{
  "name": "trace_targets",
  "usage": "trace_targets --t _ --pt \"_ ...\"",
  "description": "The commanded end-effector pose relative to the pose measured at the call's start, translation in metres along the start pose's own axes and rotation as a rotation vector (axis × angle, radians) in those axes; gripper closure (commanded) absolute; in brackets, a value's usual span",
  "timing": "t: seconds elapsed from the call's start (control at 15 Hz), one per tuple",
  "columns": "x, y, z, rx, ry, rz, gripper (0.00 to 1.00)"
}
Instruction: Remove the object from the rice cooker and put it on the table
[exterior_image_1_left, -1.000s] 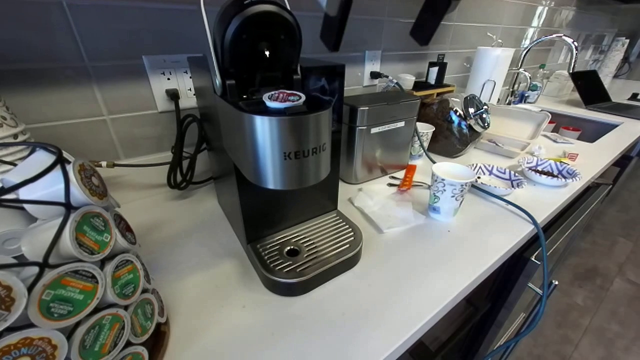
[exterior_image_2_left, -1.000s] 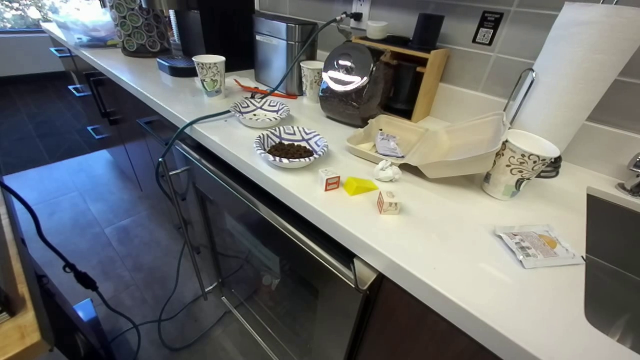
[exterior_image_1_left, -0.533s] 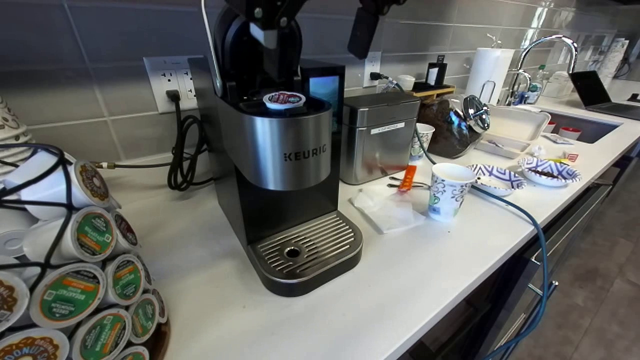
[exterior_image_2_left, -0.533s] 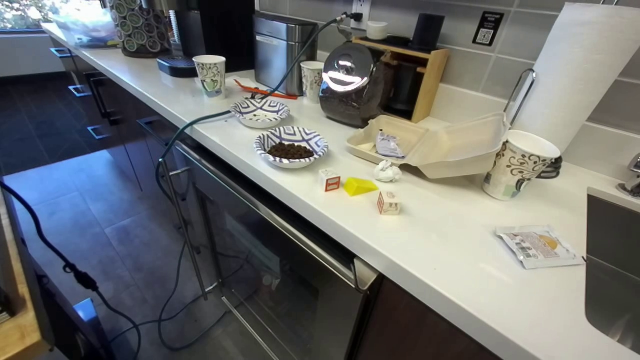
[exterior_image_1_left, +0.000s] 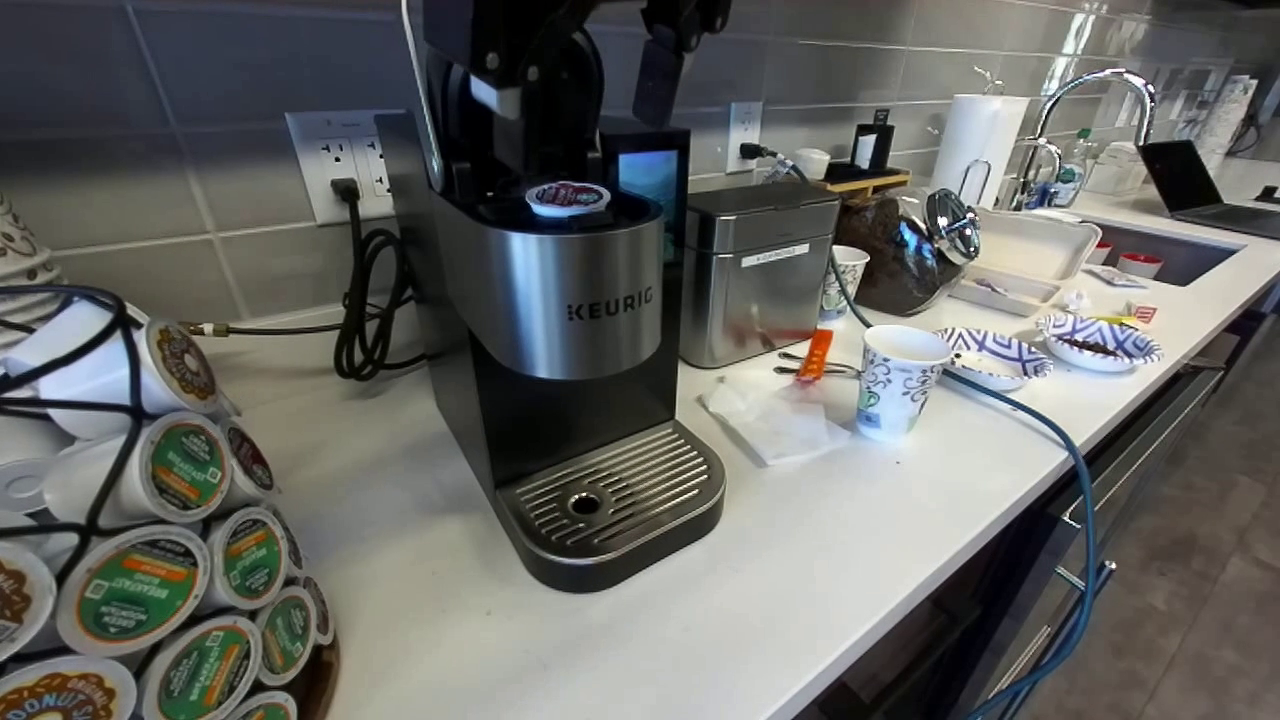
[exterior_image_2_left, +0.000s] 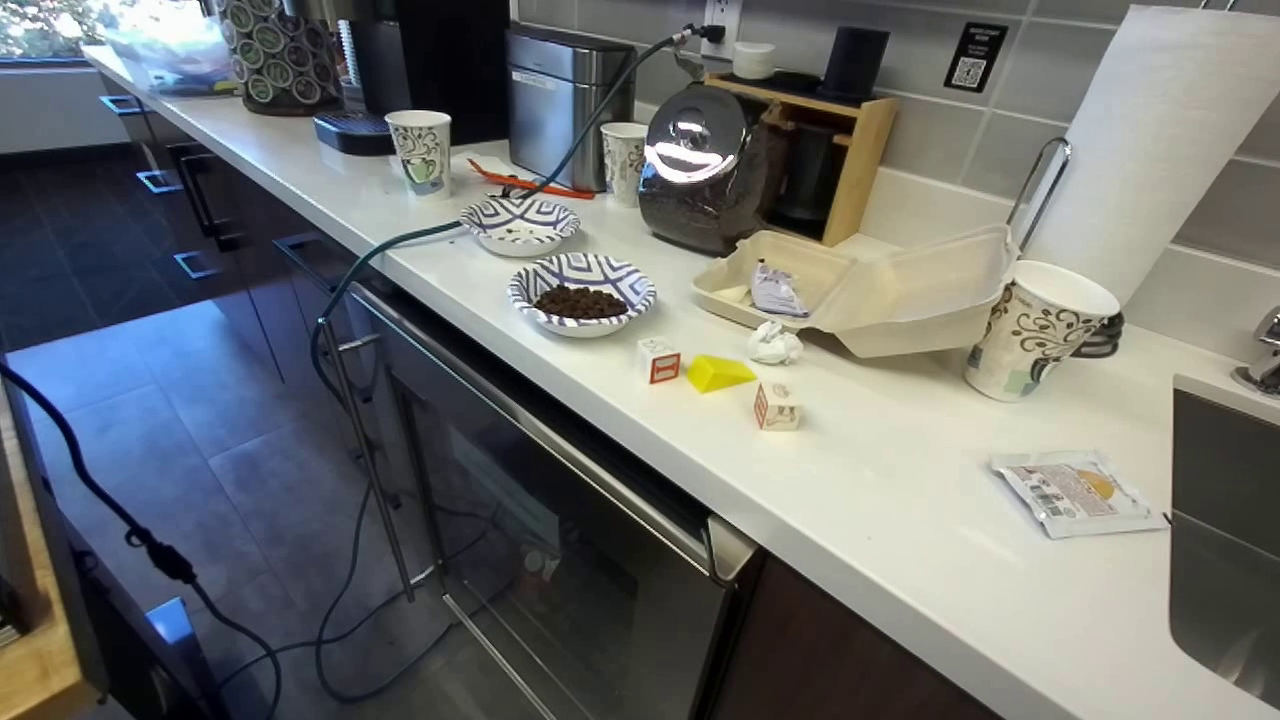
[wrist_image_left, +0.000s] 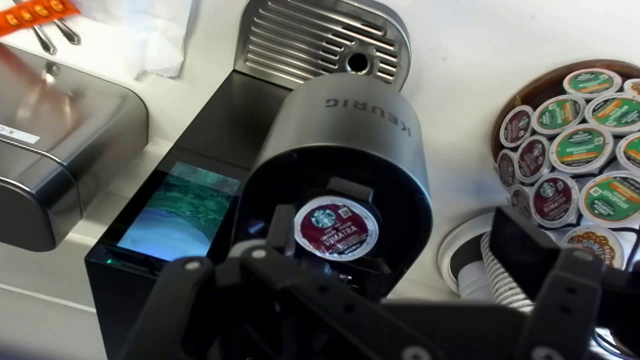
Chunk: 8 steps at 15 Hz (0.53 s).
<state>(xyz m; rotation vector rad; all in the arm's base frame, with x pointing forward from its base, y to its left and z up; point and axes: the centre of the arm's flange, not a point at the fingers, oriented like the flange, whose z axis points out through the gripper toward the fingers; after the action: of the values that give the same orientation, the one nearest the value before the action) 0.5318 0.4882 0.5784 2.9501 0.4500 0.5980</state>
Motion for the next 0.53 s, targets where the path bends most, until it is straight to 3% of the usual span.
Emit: trace_targets --t 0.0,0.47 --pt "0.017 0.0 0.017 0.024 -0.015 -0.017 0.0" --pt "0.026 0.005 0.035 0.041 -0.025 0.123 0.0"
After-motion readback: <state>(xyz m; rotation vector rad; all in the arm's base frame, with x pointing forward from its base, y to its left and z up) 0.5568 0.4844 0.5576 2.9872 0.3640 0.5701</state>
